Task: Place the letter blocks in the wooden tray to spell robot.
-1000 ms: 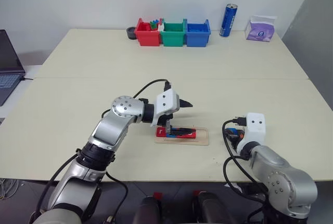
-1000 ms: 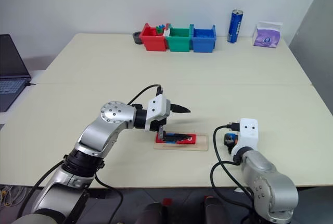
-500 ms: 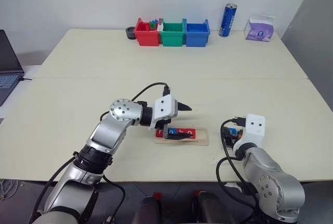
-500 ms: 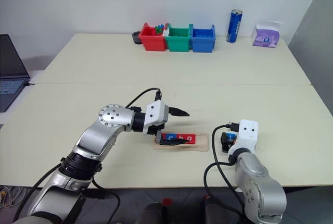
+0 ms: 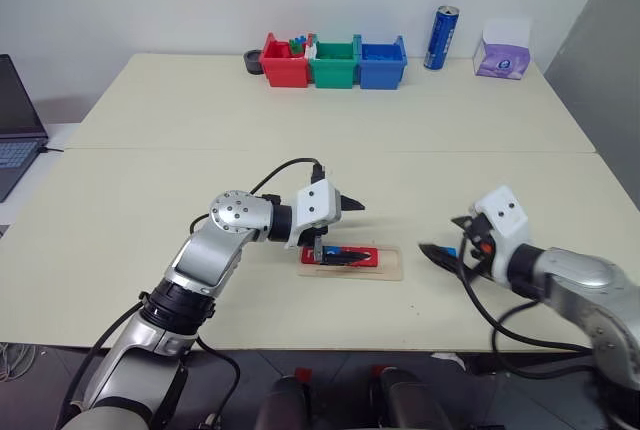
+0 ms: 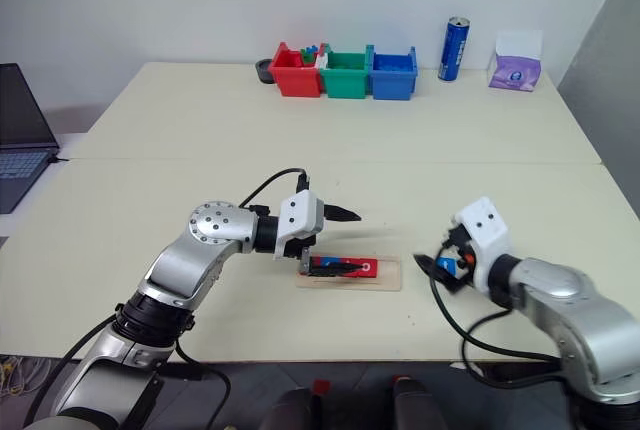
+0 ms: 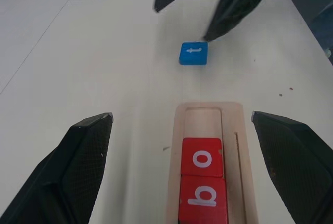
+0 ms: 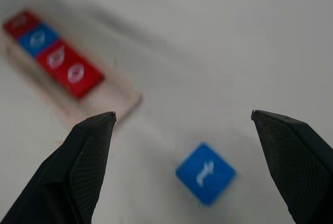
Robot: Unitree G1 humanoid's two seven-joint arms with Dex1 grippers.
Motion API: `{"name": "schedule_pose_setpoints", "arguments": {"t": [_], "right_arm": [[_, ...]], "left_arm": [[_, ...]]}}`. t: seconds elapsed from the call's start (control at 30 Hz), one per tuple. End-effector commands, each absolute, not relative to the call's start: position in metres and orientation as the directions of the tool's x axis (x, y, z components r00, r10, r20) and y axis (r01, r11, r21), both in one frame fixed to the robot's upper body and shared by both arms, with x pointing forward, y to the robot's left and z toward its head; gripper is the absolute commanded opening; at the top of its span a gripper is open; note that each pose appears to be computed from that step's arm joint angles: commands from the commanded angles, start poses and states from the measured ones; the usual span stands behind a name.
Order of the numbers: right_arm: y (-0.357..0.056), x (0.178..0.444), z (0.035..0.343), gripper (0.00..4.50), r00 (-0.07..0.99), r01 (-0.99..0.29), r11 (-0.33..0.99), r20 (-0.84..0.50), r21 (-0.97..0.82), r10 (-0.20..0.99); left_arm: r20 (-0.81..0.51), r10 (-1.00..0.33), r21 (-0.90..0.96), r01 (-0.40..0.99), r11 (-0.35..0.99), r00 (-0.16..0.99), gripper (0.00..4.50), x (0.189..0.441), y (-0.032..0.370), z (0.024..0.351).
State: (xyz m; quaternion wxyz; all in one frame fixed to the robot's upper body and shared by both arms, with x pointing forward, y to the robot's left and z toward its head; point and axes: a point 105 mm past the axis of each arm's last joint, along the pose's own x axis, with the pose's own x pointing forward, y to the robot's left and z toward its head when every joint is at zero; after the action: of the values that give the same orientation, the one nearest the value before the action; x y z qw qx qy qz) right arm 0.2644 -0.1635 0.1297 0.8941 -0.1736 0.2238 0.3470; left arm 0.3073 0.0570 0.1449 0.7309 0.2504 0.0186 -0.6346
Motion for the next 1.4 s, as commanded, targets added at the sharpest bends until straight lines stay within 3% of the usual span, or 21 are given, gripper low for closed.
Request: {"name": "schedule_pose_setpoints", "arguments": {"t": [0.03, 0.3, 0.53, 0.67, 0.87, 1.13, 1.4], "right_arm": [[-0.165, 0.265, 0.119, 4.44, 0.576, -0.791, 0.573, -0.574, -0.212, 0.582], [-0.176, 0.292, 0.111, 4.44, 0.521, -0.841, 0.478, -0.617, -0.253, 0.59], [-0.184, 0.294, 0.099, 4.44, 0.425, -0.887, 0.423, -0.685, -0.184, 0.592], [-0.183, 0.298, 0.098, 3.54, 0.409, -0.893, 0.418, -0.685, -0.165, 0.603], [-0.176, 0.298, 0.107, 1.45, 0.426, -0.89, 0.42, -0.655, -0.179, 0.624], [-0.126, 0.281, 0.133, 1.46, 0.39, -0.92, 0.322, -0.58, -0.223, 0.715], [-0.099, 0.285, 0.127, 1.46, 0.35, -0.937, 0.259, -0.595, -0.236, 0.724]], "left_arm": [[-0.321, -0.927, 0.387, 0.92, 0.06, 0.195, 4.5, 0.304, 0.053, 0.157], [-0.325, -0.927, 0.388, 0.92, 0.052, 0.189, 4.5, 0.302, 0.052, 0.156], [-0.327, -0.924, 0.392, 0.918, 0.057, 0.197, 4.5, 0.303, 0.053, 0.156], [-0.332, -0.921, 0.389, 0.919, 0.065, 0.206, 4.5, 0.303, 0.057, 0.154], [-0.355, -0.901, 0.377, 0.92, 0.106, 0.249, 4.5, 0.309, 0.076, 0.148], [-0.418, -0.859, 0.388, 0.913, 0.125, 0.295, 4.5, 0.317, 0.113, 0.14], [-0.419, -0.864, 0.401, 0.911, 0.099, 0.278, 4.5, 0.317, 0.111, 0.14]]}}
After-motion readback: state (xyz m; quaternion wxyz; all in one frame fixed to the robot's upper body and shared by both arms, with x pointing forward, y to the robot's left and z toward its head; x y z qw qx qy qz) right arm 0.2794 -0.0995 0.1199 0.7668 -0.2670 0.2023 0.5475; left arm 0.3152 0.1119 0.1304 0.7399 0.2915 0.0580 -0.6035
